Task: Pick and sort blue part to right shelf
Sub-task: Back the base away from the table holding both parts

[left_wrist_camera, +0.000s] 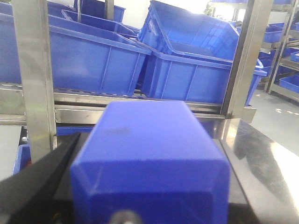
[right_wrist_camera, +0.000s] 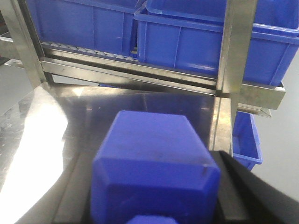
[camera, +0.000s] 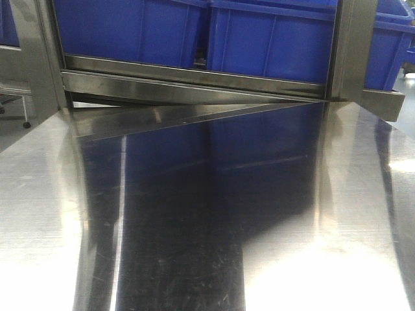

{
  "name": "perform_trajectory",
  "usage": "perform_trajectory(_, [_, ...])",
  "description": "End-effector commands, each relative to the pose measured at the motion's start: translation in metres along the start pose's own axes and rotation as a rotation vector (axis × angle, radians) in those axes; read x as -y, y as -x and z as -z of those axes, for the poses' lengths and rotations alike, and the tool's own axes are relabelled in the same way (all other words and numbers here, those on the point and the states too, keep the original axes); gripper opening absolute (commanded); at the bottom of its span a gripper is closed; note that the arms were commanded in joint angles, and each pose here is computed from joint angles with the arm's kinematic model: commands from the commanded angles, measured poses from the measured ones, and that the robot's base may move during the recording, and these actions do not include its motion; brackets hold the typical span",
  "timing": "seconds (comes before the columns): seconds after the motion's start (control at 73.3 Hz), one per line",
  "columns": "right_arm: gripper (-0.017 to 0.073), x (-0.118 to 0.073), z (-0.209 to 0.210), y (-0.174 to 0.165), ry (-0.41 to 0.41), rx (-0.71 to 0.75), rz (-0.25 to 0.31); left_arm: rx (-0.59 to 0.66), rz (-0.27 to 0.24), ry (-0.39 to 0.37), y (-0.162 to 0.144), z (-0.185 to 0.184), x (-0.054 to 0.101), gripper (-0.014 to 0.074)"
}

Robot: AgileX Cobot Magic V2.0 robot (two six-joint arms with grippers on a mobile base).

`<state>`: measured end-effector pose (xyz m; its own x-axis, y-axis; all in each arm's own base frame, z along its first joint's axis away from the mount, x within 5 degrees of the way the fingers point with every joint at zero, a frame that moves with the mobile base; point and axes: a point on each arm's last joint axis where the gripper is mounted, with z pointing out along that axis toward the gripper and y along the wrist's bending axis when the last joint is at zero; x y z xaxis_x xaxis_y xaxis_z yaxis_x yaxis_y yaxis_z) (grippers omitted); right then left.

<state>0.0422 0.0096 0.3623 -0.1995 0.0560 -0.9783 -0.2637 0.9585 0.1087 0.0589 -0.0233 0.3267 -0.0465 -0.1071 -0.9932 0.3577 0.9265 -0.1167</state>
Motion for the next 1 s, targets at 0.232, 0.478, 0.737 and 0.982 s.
perform_trajectory(0.232, [0.0204,-0.0017,0.0024,0.0153,0.012,0.113,0.021,0.117,-0.001,-0.011,0.0178,0.0020,0.0018,0.0321])
perform_trajectory(0.478, [0.0204,-0.0017,0.0024,0.0153,0.012,0.113,0.021,0.117,-0.001,-0.011,0.0178,0.0020,0.0018,0.0321])
perform_trajectory(0.737, [0.0204,-0.0016,0.0025,0.0153,0.011,0.113,0.021,0.117,-0.001,-0.011,0.0178,0.0020,0.0018,0.0321])
perform_trajectory(0.982, [0.0204,-0.0016,0.0025,0.0153,0.011,0.113,0.021,0.117,-0.001,-0.011,0.0178,0.0020,0.0018,0.0321])
